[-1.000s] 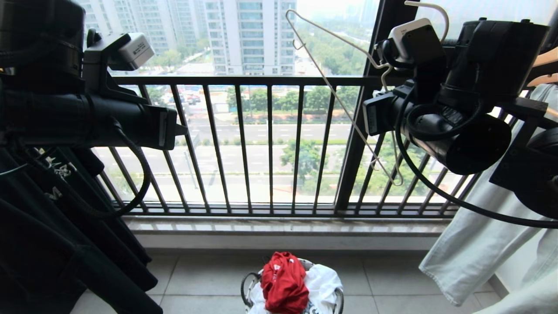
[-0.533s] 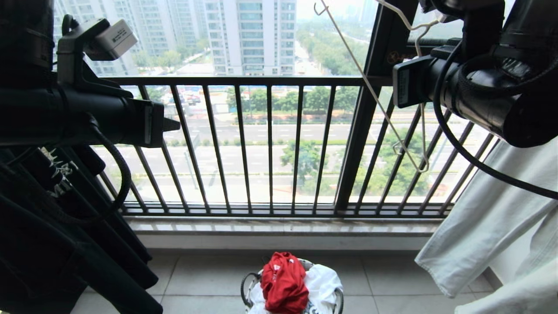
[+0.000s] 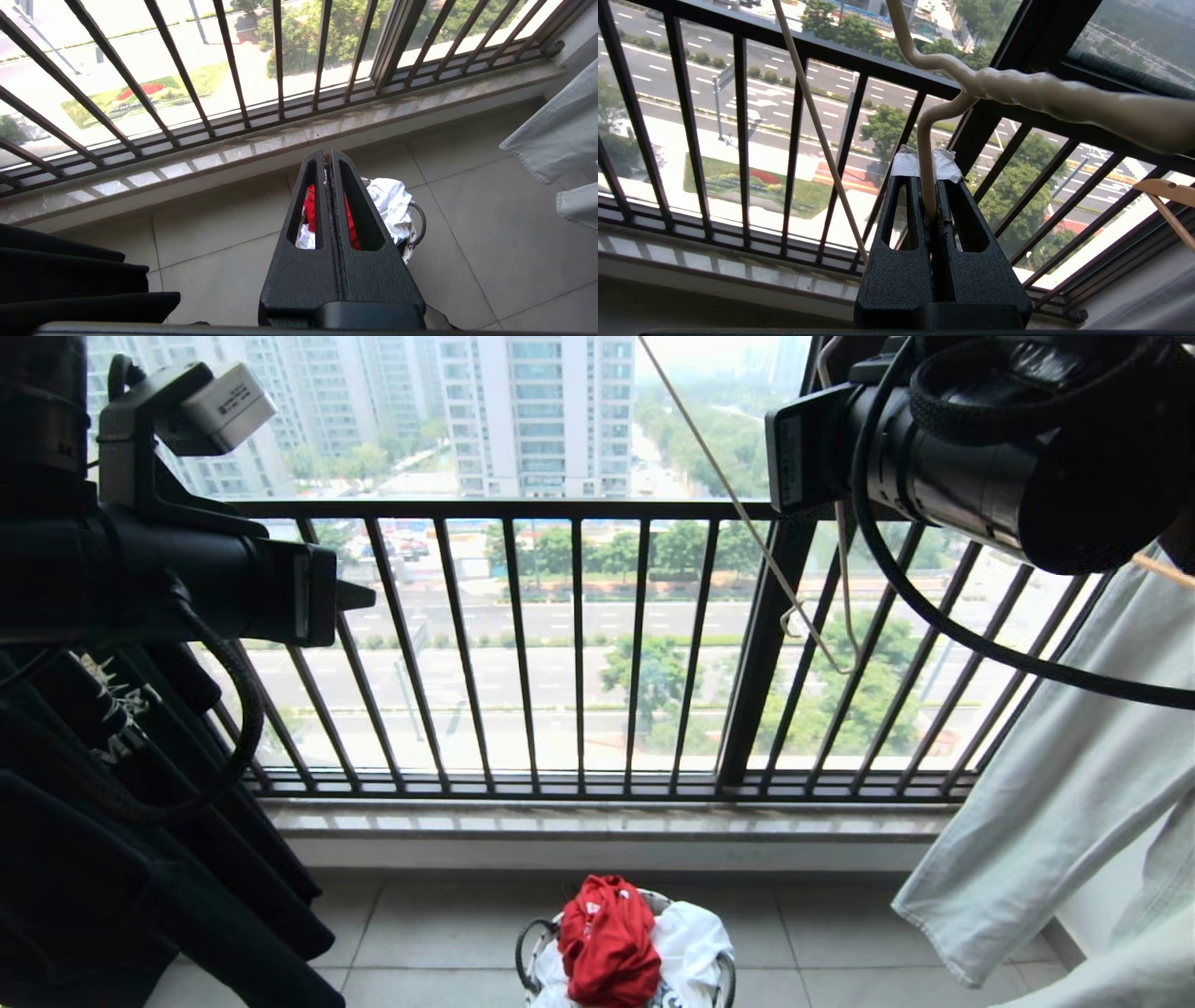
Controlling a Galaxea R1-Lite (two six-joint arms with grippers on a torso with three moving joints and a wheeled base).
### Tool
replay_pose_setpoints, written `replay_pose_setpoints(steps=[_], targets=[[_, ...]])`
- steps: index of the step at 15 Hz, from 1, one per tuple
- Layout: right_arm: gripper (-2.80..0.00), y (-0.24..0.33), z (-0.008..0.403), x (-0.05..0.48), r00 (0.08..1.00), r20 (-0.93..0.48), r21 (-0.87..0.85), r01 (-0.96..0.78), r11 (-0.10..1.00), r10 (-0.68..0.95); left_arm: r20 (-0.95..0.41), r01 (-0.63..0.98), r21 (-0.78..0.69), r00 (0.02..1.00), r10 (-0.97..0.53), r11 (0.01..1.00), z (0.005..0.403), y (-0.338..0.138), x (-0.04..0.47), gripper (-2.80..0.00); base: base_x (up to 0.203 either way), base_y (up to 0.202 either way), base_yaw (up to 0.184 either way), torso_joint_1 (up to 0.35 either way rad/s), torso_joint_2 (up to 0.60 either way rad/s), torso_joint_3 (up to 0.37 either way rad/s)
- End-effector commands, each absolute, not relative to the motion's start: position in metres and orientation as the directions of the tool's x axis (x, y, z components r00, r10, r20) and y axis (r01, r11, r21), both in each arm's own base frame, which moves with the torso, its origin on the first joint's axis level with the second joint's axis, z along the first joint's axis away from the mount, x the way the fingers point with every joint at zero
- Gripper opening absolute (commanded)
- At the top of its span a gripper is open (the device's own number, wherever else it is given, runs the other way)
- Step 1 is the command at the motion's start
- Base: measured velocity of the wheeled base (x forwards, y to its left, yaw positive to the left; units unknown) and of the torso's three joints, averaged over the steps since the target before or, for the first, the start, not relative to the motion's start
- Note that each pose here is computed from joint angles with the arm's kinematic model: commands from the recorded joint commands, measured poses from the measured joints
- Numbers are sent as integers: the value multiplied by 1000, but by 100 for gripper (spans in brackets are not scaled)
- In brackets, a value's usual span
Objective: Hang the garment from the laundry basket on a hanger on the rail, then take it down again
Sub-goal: Hang the clothes rack on the clothesline
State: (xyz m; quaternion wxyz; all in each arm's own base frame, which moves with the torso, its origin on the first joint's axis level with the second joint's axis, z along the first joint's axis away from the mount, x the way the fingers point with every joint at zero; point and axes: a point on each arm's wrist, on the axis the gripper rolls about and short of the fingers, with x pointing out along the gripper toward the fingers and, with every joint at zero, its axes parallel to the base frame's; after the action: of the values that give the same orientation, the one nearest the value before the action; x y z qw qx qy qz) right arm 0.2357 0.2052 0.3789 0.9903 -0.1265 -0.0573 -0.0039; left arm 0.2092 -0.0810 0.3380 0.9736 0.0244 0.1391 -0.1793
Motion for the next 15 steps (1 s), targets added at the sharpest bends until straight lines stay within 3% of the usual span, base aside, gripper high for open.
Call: replay_pose_setpoints(steps=[1,15], targets=[[-280,217,381,242,993,113,-253,13,967,17,-271,329,-5,909,-318,944,340,-74,210,-280,0,0,0,0,0,0],[-280,224,394,270,995,97,-323,32,946,0,-230,305,-8,927,-298,952,349,-64,198,-280,0,0,0,0,0,0]])
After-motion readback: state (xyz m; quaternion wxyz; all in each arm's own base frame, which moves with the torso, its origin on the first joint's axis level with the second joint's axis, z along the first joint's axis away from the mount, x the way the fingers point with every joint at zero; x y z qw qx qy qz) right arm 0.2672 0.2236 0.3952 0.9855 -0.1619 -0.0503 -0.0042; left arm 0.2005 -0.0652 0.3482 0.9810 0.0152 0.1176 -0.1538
